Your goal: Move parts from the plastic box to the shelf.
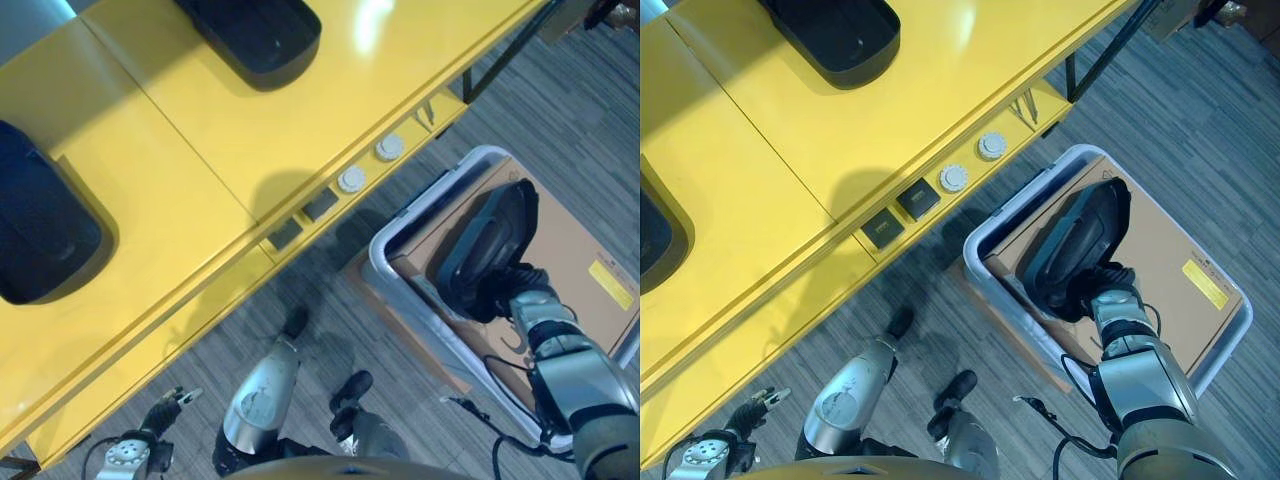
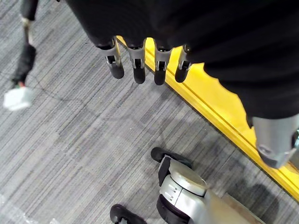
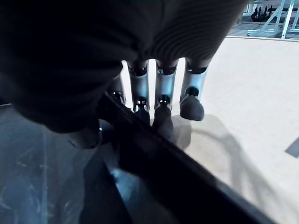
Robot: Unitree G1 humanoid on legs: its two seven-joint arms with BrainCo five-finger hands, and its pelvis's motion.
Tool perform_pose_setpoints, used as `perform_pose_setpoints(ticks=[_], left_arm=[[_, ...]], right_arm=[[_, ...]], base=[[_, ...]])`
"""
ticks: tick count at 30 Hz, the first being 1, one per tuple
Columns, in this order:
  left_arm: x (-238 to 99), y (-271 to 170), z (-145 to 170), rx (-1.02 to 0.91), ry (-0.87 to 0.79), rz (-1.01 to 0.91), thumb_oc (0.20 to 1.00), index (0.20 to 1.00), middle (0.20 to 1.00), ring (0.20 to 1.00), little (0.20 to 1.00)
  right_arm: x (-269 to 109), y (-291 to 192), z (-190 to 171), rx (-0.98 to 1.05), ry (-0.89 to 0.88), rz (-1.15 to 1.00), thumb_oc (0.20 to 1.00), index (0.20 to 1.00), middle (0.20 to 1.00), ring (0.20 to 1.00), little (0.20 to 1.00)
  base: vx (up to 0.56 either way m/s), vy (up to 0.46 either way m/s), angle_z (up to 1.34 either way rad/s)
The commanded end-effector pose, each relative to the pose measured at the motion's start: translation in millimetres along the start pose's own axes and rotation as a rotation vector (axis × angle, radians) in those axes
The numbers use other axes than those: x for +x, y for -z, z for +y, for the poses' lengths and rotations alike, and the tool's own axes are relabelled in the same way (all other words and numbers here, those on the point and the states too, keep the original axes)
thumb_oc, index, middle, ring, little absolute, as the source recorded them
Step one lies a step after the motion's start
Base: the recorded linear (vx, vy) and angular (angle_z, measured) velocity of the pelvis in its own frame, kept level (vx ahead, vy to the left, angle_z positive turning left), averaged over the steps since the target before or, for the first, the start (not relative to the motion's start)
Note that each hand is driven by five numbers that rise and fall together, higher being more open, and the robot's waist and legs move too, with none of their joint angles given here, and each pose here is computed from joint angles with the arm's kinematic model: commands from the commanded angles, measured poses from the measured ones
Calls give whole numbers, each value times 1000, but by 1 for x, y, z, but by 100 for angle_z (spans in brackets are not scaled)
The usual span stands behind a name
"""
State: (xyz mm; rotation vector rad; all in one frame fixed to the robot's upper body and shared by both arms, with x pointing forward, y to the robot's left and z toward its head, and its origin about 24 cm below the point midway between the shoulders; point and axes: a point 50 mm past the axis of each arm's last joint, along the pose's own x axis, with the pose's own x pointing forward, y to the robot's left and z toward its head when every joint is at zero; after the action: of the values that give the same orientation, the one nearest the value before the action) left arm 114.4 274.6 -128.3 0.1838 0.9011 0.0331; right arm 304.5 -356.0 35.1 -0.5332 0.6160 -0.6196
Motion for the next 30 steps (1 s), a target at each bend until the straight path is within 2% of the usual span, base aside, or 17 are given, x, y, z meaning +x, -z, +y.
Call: perform_pose_setpoints(ticks=[1, 4, 12, 14, 20, 26, 30], left_arm=[[-7, 2, 6, 40, 24, -42, 1000, 1000, 1000, 1000, 1000], [-6, -7, 6, 44, 35, -92, 1000, 1000, 1000, 1000, 1000], [-10, -86, -16, -11, 226, -387, 1000, 1000, 1000, 1000, 1000], [-16, -117, -30, -32, 337, -476, 1000, 1000, 1000, 1000, 1000], [-23, -155, -56, -85, 506, -569, 1000, 1000, 1000, 1000, 1000], [-36, -216, -96, -153, 670, -697, 1000, 1000, 1000, 1000, 1000], [-47, -252, -120, -139, 722, -750, 1000, 1000, 1000, 1000, 1000]], right_arm=[[-1, 10, 0, -69, -16, -14, 200, 200, 200, 200, 200], [-1, 8, 2, -46, -18, -32, 200, 200, 200, 200, 200], [-25, -35, 9, 132, 11, -273, 200, 200, 200, 200, 200], [-37, -38, 9, 170, 7, -359, 200, 200, 200, 200, 200], [-48, -41, 10, 219, -33, -444, 200, 200, 200, 200, 200], [-67, -66, 29, 186, -148, -546, 200, 200, 200, 200, 200], [-77, -80, 46, 156, -222, -591, 200, 200, 200, 200, 200]], base=[[12, -71, -2], [28, -67, -1], [93, -66, -16], [156, -26, -56], [39, -24, -32], [-2, -5, -33], [-10, 1, -30]])
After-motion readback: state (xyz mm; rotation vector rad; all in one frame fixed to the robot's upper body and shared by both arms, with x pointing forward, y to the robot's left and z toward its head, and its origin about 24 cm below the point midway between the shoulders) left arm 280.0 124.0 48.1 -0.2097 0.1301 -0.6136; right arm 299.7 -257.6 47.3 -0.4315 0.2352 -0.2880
